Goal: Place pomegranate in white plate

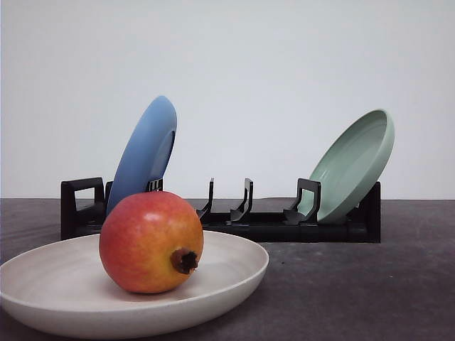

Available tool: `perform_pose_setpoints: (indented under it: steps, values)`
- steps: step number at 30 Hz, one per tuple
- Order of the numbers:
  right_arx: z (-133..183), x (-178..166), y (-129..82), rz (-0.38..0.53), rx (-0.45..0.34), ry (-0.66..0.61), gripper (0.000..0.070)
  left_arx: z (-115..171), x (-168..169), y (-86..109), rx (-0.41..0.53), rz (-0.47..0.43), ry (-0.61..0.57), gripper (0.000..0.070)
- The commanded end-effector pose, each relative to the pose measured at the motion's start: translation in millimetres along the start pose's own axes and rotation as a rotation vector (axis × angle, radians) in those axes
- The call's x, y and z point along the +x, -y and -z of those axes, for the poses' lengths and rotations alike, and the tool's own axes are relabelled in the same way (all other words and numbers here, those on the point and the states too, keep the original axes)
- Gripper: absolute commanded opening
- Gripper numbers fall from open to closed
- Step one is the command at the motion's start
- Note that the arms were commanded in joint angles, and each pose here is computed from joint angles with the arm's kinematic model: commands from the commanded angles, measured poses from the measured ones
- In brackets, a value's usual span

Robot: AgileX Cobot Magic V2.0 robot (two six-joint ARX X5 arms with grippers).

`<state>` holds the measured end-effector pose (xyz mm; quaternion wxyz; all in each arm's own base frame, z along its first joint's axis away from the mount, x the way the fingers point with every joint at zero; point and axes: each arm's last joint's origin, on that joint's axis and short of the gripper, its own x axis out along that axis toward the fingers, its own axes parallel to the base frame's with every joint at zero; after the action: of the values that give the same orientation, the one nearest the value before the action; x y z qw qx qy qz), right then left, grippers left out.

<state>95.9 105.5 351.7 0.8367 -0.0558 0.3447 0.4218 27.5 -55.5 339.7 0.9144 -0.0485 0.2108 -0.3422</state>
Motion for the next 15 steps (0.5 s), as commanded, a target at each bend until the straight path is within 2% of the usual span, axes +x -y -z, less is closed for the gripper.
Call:
perform_pose_setpoints:
  steps: [1,4,7,10,14,15]
  values:
    - [18.4,-3.1,0.5,-0.016,0.062,0.117,0.0700,-2.8,-0.9,0.8,0.010,-0.017,0.025,0.0633]
    - [43.7,-6.7,4.3,-0.003,0.106,0.274,0.0700,-3.7,-0.8,-0.6,0.013,-0.068,0.052,0.0633]
    - [60.3,-8.8,7.9,0.039,0.111,0.394,0.0700,-3.9,-0.9,-1.0,0.012,-0.084,0.060,0.0633]
    - [67.1,-10.8,9.2,0.055,0.110,0.452,0.0700,-4.0,-0.9,-1.1,0.012,-0.087,0.062,0.0633]
    - [67.0,-12.8,9.0,0.058,0.105,0.470,0.0697,-4.1,-0.9,-1.3,0.012,-0.095,0.065,0.0631]
    - [67.1,-12.7,9.1,0.058,0.106,0.468,0.0644,-4.2,-1.0,-1.6,0.012,-0.105,0.070,0.0615]
